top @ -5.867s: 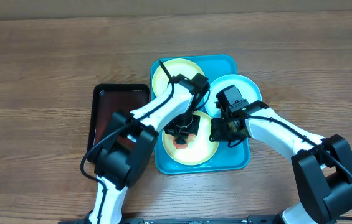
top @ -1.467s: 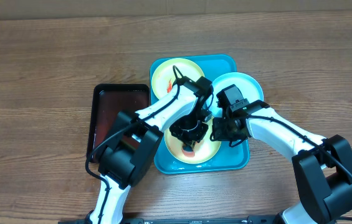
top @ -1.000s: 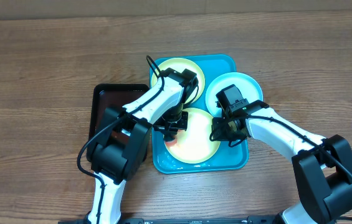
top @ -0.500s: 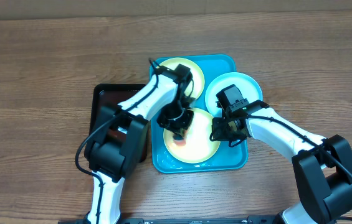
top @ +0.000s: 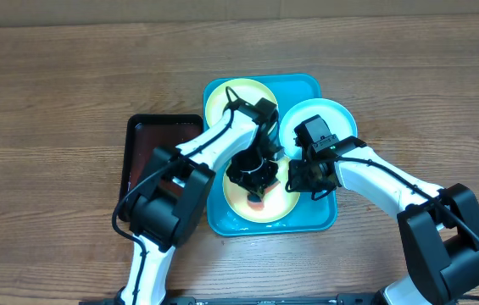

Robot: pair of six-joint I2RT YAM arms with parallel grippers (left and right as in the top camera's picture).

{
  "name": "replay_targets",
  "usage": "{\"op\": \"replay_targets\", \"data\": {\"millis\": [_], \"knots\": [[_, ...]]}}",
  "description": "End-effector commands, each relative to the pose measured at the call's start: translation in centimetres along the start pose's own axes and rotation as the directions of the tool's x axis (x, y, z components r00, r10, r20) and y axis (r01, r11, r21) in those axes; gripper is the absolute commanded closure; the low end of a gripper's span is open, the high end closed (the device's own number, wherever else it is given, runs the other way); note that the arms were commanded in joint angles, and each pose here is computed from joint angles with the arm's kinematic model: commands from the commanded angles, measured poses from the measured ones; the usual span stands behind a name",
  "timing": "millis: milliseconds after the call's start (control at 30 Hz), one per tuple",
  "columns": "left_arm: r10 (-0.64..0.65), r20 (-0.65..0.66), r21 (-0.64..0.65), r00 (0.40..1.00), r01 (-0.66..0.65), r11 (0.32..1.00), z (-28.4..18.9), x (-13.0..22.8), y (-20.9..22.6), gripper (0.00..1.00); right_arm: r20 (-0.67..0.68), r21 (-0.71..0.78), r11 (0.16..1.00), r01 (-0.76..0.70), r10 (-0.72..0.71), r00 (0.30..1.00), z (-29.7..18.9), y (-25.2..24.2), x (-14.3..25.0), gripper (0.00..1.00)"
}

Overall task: Clean dirty plates on tray and stack at the side
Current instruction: 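Scrub the lower yellow plate with the sponge in the left gripper, then dip the sponge back into the black water tray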

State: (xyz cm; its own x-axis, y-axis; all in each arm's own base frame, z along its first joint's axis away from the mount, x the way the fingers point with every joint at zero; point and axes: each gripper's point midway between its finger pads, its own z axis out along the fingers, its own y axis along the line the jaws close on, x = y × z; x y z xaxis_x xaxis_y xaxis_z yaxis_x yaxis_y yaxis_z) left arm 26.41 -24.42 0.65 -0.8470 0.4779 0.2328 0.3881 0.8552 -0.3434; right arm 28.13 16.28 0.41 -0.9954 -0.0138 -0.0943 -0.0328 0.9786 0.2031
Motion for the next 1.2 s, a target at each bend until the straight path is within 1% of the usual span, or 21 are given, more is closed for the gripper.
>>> {"op": "replay_targets", "data": {"millis": [0,67,133,233,300,367,433,500,600,667,700,867,900,933,1000,1033,1067,1167], "knots": [[-0.105,0.04,-0.028,0.994,0.107,0.994,-1.3,-0.1,1.5,0.96,-0.014,0.089,0.996,-0.013,0.014,1.0,0.8,-2.0,0.6,0.94],[-0.121,0.089,-0.03,0.989,0.124,0.992,-3.0,-0.2,1.5,0.96,-0.014,0.089,0.996,-0.013,0.014,1.0,0.8,-2.0,0.6,0.94],[-0.155,0.146,-0.062,0.977,0.166,0.984,-5.0,-0.1,2.0,0.95,-0.014,0.09,0.996,-0.013,0.014,1.0,0.8,-2.0,0.6,0.94],[-0.259,0.258,-0.161,0.931,0.306,0.938,-8.8,0.9,4.4,0.96,-0.014,0.09,0.996,-0.013,0.014,1.0,0.8,-2.0,0.6,0.94],[-0.334,0.322,-0.208,0.886,0.41,0.888,-11.1,2.1,6.3,0.96,-0.014,0.09,0.996,-0.013,0.014,1.0,0.8,-2.1,0.6,0.94],[-0.408,0.388,-0.235,0.826,0.517,0.823,-13.4,3.6,8.4,0.96,-0.014,0.09,0.996,-0.013,0.014,1.0,0.8,-2.1,0.6,0.94],[-0.465,0.444,-0.237,0.766,0.601,0.763,-15.4,4.9,10.5,0.96,-0.014,0.09,0.996,-0.013,0.014,1.0,0.8,-2.0,0.6,0.94],[-0.503,0.465,-0.213,0.728,0.644,0.735,-16.5,5.6,12.0,0.96,-0.012,0.089,0.996,-0.012,0.014,1.0,0.8,-2.0,0.5,0.94],[-0.565,0.452,-0.183,0.69,0.692,0.699,-16.5,6.4,14.0,0.96,-0.009,0.088,0.996,-0.013,0.013,1.0,0.8,-2.0,0.5,0.94],[-0.598,0.435,-0.181,0.674,0.715,0.675,-15.6,6.9,15.4,0.96,-0.01,0.088,0.996,-0.012,0.013,1.0,0.8,-2.0,0.5,0.94],[-0.621,0.414,-0.186,0.666,0.73,0.658,-14.3,7.2,16.4,0.96,-0.01,0.088,0.996,-0.013,0.014,1.0,0.8,-2.0,0.5,0.94],[-0.651,0.374,-0.211,0.661,0.744,0.634,-10.1,7.7,18.3,0.95,-0.01,0.088,0.996,-0.013,0.014,1.0,0.8,-2.0,0.5,0.94],[-0.655,0.373,-0.211,0.658,0.747,0.631,-9.4,7.7,18.6,0.91,-0.01,0.088,0.996,-0.013,0.014,1.0,0.8,-2.0,0.5,0.94],[-0.657,0.373,-0.209,0.655,0.749,0.628,-8.9,7.7,18.9,0.77,-0.01,0.088,0.996,-0.013,0.014,1.0,0.8,-2.0,0.5,0.93],[-0.665,0.37,-0.204,0.649,0.755,0.623,-8.3,7.8,19.4,0.64,-0.011,0.088,0.996,-0.012,0.013,1.0,0.8,-2.0,0.5,0.94],[-0.67,0.367,-0.199,0.646,0.758,0.621,-8.2,7.8,19.4,0.6,-0.01,0.088,0.996,-0.013,0.014,1.0,0.8,-2.0,0.5,0.94],[-0.673,0.367,-0.194,0.643,0.76,0.62,-8.2,7.8,19.5,0.57,-0.01,0.088,0.996,-0.013,0.014,1.0,0.8,-2.0,0.5,0.93],[-0.672,0.376,-0.181,0.638,0.762,0.622,-8.7,7.6,19.6,0.55,-0.01,0.088,0.996,-0.013,0.014,1.0,0.8,-2.0,0.5,0.94]]}}
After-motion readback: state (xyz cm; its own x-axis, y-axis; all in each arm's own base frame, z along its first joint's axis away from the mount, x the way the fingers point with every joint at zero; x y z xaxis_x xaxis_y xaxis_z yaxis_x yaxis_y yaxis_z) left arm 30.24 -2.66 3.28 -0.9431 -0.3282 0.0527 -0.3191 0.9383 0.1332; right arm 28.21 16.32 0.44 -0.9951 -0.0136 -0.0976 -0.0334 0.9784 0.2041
